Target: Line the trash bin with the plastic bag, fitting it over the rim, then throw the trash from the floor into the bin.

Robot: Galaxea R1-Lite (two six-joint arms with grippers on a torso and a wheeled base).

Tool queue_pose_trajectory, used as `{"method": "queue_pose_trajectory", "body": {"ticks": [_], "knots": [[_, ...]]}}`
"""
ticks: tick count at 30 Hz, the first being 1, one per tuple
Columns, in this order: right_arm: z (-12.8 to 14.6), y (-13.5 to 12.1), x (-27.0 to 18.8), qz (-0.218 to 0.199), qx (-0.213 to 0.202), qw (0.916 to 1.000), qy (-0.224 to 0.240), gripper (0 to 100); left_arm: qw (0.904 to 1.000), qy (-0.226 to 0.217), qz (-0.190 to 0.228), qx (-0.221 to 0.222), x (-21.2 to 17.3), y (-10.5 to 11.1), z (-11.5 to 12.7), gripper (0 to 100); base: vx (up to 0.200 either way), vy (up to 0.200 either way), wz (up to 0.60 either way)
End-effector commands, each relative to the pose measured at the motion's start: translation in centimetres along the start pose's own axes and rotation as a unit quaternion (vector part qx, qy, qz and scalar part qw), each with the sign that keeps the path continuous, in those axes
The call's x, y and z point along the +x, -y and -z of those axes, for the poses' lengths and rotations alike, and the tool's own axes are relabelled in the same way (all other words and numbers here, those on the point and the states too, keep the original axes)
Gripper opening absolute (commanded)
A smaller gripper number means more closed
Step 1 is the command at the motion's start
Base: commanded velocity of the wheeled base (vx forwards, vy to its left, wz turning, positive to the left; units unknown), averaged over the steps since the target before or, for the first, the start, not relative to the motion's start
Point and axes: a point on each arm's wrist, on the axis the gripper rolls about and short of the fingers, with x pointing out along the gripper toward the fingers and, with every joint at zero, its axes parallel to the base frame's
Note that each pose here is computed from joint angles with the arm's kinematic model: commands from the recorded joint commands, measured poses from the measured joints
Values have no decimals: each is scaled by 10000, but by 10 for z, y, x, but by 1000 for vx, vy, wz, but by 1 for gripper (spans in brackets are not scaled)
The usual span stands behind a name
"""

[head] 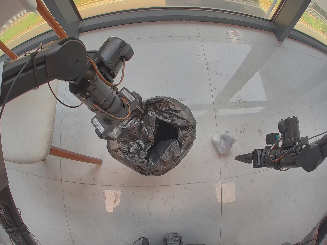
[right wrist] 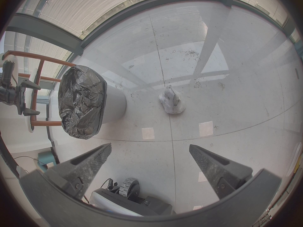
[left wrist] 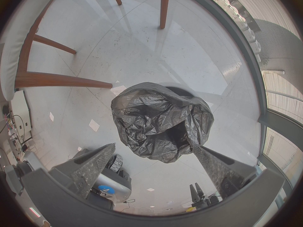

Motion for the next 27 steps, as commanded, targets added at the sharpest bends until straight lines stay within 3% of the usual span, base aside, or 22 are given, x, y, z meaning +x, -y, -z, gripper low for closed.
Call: {"method": "queue_pose_trajectory", "body": {"ticks": [1,7,12,24,27], "knots": [[-1,-2,-3,-24,-18,10000,48,100,10000,18,52,3,-6,0,0,100,0,0,0],[2,-1,-5,-14,-2,10000,28,100,9995,-19,67,311,-8,-1,0,100,0,0,0],[7,0,-6,1,7,10000,-55,100,9956,-235,-324,848,-6,-8,4,100,120,0,0],[9,0,-6,8,12,10000,-85,100,9957,-135,-457,793,1,-8,4,100,200,0,0],[11,0,-5,8,9,9999,-133,100,9957,-131,-639,658,0,-4,26,100,0,0,0]]}}
